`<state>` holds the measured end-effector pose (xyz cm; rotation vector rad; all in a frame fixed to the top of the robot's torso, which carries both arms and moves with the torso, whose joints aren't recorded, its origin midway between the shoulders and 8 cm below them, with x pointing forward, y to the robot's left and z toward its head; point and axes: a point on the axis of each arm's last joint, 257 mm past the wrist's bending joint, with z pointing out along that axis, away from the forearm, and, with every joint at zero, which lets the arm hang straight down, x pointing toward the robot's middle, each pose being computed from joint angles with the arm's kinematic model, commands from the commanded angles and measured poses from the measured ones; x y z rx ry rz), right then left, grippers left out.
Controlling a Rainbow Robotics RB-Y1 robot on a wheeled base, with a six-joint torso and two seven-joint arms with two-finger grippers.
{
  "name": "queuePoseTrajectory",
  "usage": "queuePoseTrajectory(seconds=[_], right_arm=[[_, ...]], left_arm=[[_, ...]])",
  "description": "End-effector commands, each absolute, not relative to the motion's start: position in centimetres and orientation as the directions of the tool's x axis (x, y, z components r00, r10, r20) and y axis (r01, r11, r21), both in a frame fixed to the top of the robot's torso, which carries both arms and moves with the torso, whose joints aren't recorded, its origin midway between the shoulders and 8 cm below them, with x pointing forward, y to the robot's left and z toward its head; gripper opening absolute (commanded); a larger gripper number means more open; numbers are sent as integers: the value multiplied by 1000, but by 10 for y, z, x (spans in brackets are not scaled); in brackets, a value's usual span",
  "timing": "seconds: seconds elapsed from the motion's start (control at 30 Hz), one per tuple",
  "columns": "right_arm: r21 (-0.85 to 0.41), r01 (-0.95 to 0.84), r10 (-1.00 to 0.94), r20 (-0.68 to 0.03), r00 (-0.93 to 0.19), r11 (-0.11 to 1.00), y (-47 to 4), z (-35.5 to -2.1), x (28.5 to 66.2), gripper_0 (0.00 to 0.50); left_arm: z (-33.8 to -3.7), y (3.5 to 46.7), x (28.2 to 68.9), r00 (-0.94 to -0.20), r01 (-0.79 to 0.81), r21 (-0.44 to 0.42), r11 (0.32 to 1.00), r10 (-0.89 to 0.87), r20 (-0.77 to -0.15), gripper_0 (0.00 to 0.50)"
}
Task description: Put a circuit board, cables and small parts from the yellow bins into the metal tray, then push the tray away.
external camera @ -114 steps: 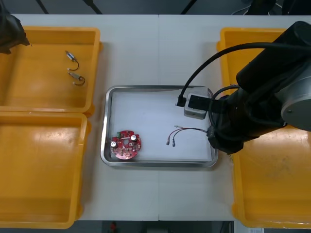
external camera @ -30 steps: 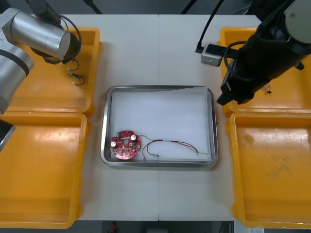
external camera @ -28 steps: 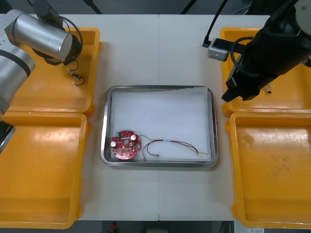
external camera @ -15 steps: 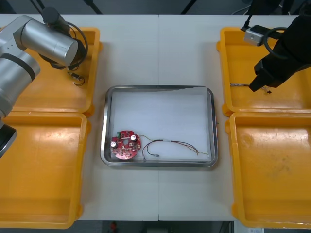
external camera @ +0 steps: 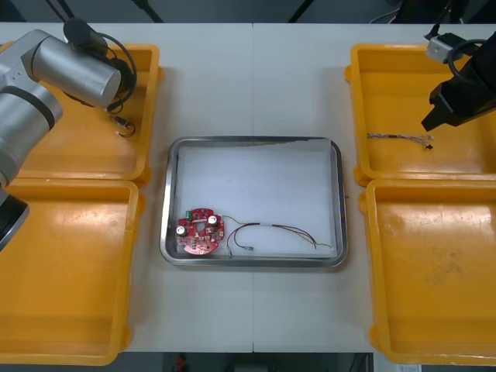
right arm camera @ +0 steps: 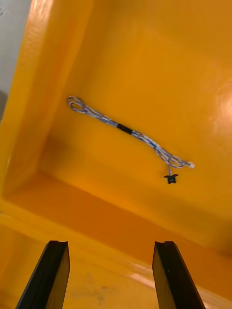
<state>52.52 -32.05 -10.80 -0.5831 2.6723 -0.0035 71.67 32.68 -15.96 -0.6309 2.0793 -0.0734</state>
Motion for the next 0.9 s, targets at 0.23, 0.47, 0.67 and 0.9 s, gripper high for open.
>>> queuePoseTrajectory(seconds=[0.23,0.47,0.67,0.9], right_arm=[[-244,-589,-634,-389,-668,770,-358,-93,550,500],[-371,-740,-826,-314,-469,561,-352,-112,569,500],[-428,-798,-903,-262,-340,425,-341,-127,585,500],[-473,-827,-949,-225,-219,303,-325,-140,604,500]], left_arm=[[-148,308,722,-424,-407,-325,853,-492,-760,0],[-136,316,709,-483,-431,-272,860,-475,-736,0],[-116,324,686,-580,-431,-209,878,-447,-681,0],[-68,338,661,-657,-397,-155,905,-398,-641,0]])
